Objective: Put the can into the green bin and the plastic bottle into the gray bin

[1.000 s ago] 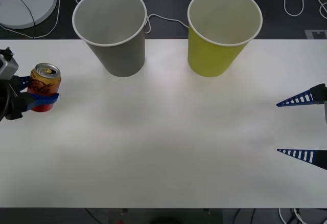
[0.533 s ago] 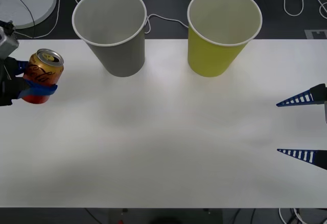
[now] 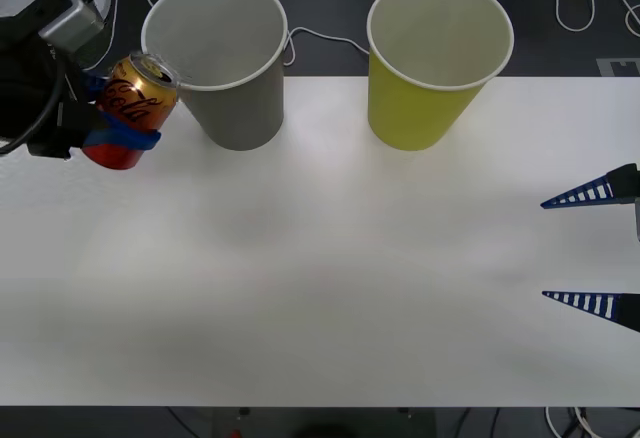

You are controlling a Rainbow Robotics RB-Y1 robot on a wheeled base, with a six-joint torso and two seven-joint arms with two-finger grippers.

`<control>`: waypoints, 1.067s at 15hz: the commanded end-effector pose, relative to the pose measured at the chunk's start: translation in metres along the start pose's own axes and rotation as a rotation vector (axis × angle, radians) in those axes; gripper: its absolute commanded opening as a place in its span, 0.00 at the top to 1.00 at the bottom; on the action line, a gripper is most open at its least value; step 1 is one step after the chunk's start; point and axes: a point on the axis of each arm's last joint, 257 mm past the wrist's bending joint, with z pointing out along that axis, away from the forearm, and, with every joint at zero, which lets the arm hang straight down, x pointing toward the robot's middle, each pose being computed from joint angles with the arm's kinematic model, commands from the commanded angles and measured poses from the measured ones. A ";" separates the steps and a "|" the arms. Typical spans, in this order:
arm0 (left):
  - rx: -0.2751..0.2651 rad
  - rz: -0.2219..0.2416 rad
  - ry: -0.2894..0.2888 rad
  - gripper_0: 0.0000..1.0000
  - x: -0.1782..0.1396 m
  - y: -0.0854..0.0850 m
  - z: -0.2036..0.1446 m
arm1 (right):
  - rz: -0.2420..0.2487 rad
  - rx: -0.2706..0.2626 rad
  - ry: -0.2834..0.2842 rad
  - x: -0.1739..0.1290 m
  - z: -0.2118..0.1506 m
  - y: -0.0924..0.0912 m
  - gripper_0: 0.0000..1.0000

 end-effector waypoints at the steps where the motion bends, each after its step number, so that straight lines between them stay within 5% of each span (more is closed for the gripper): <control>1: 0.019 0.015 0.028 1.00 -0.025 -0.006 0.003 | 0.000 0.000 0.000 0.000 0.000 0.000 0.00; 8: 0.030 0.103 0.083 1.00 -0.088 -0.002 0.025 | 0.000 0.000 0.000 0.000 0.000 0.000 0.00; 16: 0.054 0.128 0.060 1.00 -0.183 -0.007 0.057 | 0.000 0.000 0.000 0.000 0.000 0.000 0.00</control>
